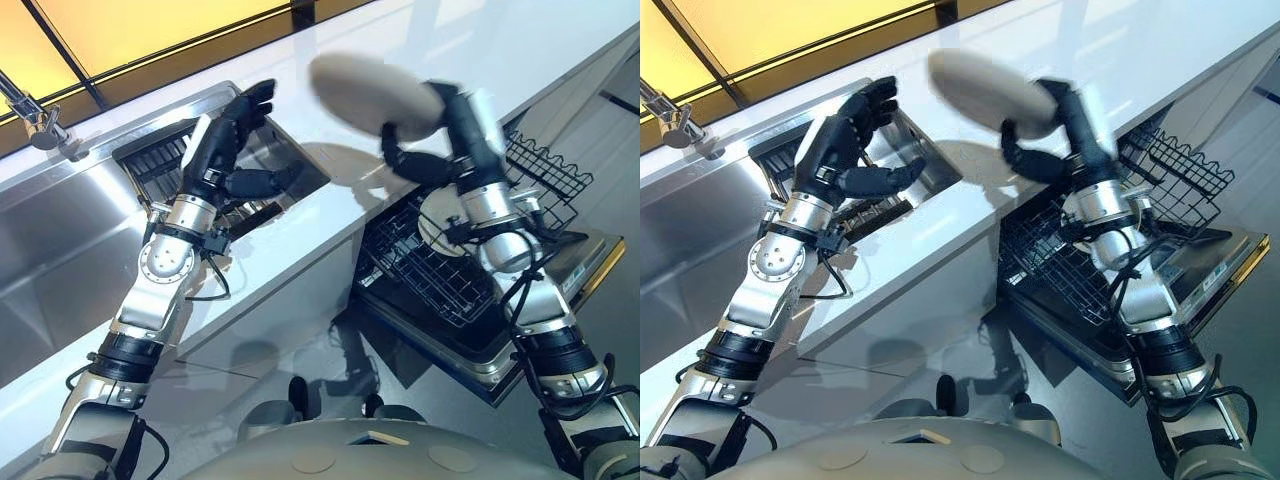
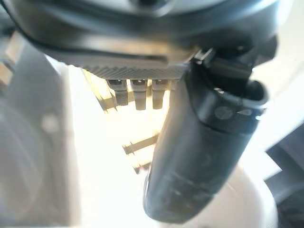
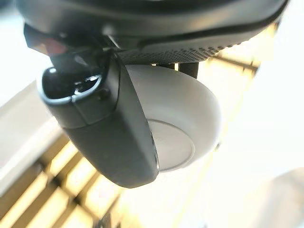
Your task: Pick up plates and place into dishwasher.
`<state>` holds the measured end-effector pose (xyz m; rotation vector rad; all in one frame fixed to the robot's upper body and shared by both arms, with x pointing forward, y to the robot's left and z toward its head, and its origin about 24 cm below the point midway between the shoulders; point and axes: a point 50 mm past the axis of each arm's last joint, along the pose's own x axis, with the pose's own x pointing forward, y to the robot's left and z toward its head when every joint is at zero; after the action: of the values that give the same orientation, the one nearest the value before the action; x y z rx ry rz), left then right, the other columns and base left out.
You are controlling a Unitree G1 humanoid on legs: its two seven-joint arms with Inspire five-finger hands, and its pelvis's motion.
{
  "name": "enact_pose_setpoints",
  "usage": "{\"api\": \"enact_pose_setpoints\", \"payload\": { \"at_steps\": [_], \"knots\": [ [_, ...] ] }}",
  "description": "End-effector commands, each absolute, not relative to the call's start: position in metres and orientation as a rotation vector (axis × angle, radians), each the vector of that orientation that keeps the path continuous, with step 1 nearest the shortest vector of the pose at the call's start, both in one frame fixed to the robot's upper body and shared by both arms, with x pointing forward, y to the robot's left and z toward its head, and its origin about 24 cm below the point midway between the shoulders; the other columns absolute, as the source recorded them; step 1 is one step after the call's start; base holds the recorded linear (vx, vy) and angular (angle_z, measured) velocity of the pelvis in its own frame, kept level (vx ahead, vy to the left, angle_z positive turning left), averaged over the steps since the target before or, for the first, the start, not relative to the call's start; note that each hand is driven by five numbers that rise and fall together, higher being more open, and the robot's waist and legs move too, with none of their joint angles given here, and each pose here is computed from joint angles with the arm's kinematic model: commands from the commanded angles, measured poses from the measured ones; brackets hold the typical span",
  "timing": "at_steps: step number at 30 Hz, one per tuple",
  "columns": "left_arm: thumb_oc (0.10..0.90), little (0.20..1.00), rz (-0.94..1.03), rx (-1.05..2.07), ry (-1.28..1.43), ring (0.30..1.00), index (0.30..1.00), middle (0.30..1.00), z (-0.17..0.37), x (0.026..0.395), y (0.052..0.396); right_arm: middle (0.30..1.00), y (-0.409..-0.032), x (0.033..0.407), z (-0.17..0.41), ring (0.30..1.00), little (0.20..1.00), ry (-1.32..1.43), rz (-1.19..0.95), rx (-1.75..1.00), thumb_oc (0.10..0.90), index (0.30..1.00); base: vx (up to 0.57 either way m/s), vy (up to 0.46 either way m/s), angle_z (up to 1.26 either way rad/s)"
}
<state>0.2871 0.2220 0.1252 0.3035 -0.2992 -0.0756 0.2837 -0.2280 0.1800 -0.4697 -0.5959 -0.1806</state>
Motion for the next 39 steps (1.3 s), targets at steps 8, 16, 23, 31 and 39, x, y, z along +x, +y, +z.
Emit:
{"api": "enact_pose_setpoints", "payload": {
  "at_steps": [8, 16, 23, 31, 39],
  "knots": [
    [0.800, 0.900, 0.300, 0.399, -0.327, 0.900, 0.900, 0.900, 0.147, 0.275, 0.311, 0.300, -0.327, 0.256, 0.210, 0.300, 0.200, -0.657, -0.659, -0.421, 0.100, 0.300, 0.02, -0.005, 0.00],
    [0.800, 0.900, 0.478, 0.396, -0.267, 0.900, 0.900, 0.900, 0.130, 0.259, 0.340, 0.300, -0.373, 0.244, 0.160, 0.300, 0.200, -0.320, -0.754, -0.506, 0.100, 0.300, 0.01, 0.010, -0.01],
    [0.800, 0.900, 0.536, 0.406, -0.228, 0.900, 0.900, 0.900, 0.117, 0.247, 0.347, 0.300, -0.347, 0.244, 0.129, 0.300, 0.200, -0.224, -0.495, -0.494, 0.100, 0.300, 0.01, 0.027, -0.01],
    [0.800, 0.900, 0.572, 0.385, -0.216, 0.900, 0.900, 0.900, 0.110, 0.235, 0.350, 0.300, -0.308, 0.241, 0.126, 0.300, 0.200, -0.276, -0.280, -0.471, 0.100, 0.300, 0.00, 0.042, -0.01],
    [0.800, 0.900, 0.589, 0.370, -0.196, 0.900, 0.900, 0.900, 0.102, 0.232, 0.349, 0.300, -0.280, 0.240, 0.137, 0.300, 0.200, -0.387, -0.182, -0.423, 0.100, 0.300, 0.00, 0.000, 0.00]
  ]
}}
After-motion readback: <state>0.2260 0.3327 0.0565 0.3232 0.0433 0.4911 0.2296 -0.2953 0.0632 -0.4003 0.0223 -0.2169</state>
